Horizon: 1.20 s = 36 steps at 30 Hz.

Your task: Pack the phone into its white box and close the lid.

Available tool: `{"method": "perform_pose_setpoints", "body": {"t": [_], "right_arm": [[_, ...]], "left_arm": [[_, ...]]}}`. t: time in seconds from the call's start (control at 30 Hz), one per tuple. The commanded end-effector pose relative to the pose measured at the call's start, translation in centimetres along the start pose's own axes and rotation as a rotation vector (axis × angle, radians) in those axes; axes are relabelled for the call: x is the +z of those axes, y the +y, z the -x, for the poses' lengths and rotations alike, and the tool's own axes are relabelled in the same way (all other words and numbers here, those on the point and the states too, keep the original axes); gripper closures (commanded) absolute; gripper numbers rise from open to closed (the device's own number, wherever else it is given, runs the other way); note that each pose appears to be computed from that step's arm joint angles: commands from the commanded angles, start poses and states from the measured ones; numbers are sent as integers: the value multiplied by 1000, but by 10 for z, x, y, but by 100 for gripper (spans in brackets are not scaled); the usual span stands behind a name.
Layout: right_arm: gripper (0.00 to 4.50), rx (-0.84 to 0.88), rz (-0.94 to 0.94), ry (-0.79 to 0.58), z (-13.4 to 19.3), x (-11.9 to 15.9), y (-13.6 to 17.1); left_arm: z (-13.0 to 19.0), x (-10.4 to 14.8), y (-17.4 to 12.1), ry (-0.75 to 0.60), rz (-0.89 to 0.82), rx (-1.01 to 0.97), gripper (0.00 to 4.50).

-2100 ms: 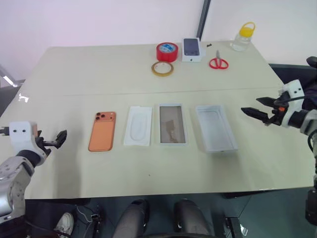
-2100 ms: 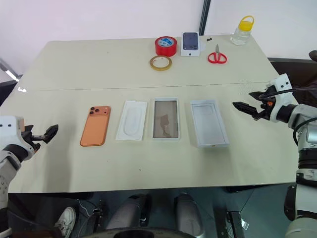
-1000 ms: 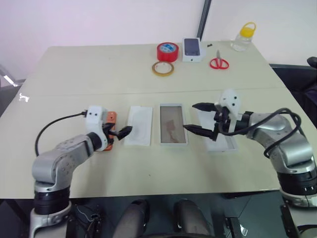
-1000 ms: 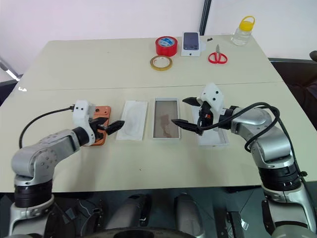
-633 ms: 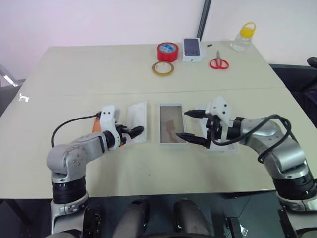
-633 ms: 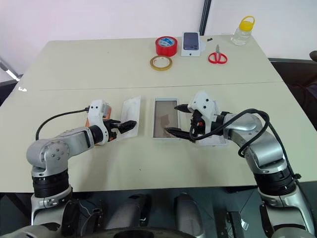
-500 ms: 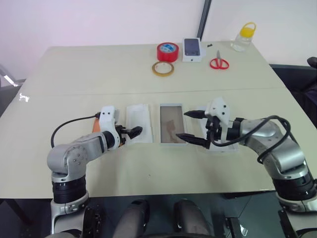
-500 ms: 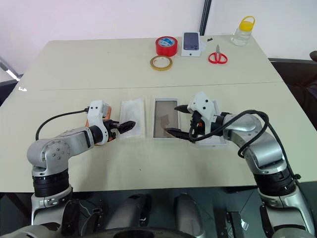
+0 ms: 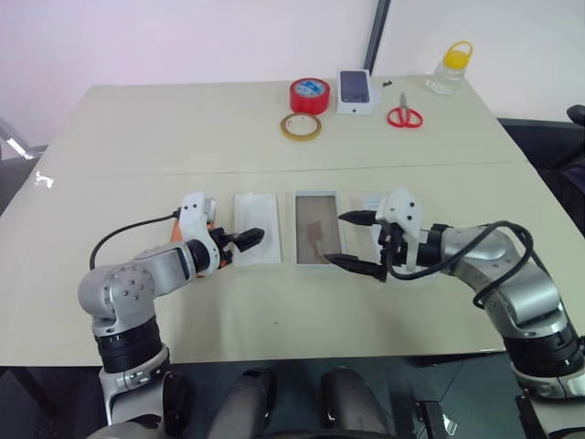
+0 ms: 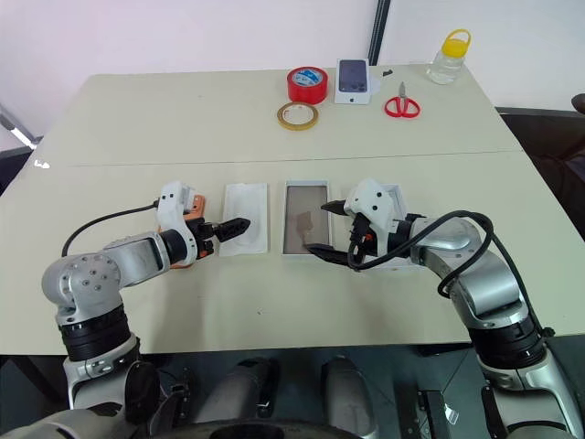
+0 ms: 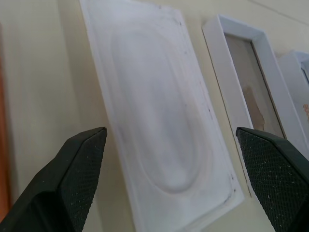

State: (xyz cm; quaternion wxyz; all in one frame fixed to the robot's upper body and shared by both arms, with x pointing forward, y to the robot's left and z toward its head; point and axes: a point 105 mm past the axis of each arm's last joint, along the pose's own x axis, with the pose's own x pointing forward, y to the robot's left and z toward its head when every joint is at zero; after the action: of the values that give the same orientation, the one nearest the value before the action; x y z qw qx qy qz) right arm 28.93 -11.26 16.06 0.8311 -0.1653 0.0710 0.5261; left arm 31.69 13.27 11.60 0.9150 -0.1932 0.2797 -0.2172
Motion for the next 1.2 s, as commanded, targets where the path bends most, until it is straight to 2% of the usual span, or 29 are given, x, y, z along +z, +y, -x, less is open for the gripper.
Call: {"method": "perform_pose_setpoints", "body": {"t": [0.03,0.13,0.23,0.47,0.5,0.6,0.9,1.0,1.07,1.2], "right_arm": [[3,42,103,-11,-2,14,8],[3,56,124,2,-3,14,11],[0,62,131,7,-4,13,13],[0,71,144,17,-5,13,15],[0,76,150,22,-6,13,16],[0,105,177,55,-11,8,21],[0,167,222,204,-43,-18,19],[90,184,216,264,-49,-30,17],[183,203,228,279,-50,-34,18],[396,214,257,269,-53,-32,18]], "left_arm": [[-3,-1,-1,16,34,6,0],[-6,-2,1,23,79,14,0],[-9,1,0,10,108,2,79],[-10,0,3,7,119,25,426],[-10,0,5,6,119,29,439],[-8,2,9,-13,125,47,439],[8,34,13,-162,168,9,439],[13,38,18,-175,164,27,450],[16,40,19,-186,169,25,450],[20,43,21,-202,181,23,450]]}}
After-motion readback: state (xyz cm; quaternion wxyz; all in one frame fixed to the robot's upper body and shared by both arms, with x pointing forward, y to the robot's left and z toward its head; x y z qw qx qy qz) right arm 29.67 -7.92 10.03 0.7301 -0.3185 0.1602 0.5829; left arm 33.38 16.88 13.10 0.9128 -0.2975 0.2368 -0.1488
